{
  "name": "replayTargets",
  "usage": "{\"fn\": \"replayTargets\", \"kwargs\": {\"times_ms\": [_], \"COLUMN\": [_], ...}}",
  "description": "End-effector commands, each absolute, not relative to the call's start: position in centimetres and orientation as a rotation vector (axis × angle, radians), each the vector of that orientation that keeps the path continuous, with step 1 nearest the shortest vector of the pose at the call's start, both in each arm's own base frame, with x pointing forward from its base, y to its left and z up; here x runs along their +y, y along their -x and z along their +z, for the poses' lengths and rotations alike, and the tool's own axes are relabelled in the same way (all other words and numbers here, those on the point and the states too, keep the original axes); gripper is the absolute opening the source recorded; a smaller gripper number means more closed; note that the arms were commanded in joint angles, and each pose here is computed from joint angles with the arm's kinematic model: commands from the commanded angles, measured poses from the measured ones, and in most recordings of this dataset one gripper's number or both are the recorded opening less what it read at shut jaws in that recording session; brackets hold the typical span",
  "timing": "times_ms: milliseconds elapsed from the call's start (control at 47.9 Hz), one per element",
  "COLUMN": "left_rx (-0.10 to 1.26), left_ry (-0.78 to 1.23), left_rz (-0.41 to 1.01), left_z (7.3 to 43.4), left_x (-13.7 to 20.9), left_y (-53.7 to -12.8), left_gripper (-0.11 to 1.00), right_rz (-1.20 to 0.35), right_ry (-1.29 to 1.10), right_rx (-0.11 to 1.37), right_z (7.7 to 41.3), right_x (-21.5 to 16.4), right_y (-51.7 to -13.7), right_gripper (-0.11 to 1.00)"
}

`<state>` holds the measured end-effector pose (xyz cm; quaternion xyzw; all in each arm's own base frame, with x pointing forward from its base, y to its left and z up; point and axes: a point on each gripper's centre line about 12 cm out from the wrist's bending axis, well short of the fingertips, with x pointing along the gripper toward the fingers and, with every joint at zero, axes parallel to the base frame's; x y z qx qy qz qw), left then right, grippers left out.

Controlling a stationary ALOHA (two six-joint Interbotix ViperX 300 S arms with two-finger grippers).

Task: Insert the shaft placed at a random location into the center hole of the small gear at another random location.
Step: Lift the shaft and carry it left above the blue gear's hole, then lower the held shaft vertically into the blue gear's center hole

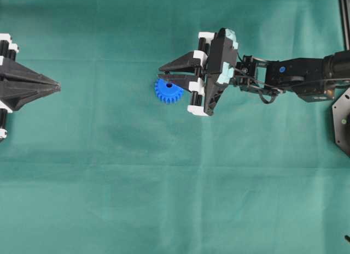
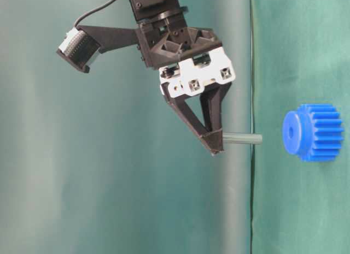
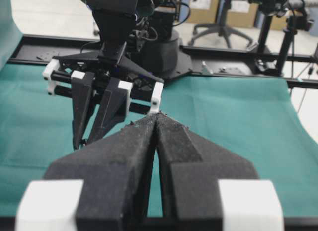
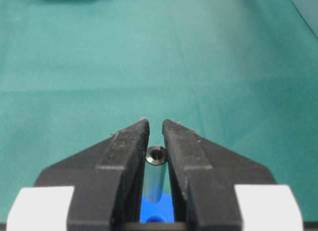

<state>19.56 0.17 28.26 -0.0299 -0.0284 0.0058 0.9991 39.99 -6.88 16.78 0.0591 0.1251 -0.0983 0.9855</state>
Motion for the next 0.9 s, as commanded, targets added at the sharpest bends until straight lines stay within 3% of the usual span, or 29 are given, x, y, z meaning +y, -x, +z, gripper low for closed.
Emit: {"fn": "replayTargets", "kwargs": {"times_ms": [0,355,689,877], "left_rx": [-0.063,-0.063,-0.058,-0.058], "left_ry": [0.060,0.060,0.060,0.061], "left_rz": [0.012,0.012,0.012,0.014], "left_z": [28.5,28.5,28.4,28.5], "left_x": [0.2,0.2,0.2,0.2], "left_y": [-19.7,-19.7,-19.7,-19.7], "left_gripper": [-0.01,-0.01,-0.01,-0.01], "right_rz": [-0.194,-0.213,-0.214,-0.210], "right_ry": [-0.115,-0.144,-0.145,-0.134], "right_rx": [0.229,0.292,0.270,0.225], "right_z": [17.3,14.3,14.7,16.6], "right_x": [-6.8,-7.1,-7.1,-7.1], "right_y": [-40.5,-40.9,-40.9,-40.6], "right_gripper": [0.25,0.25,0.25,0.25]}}
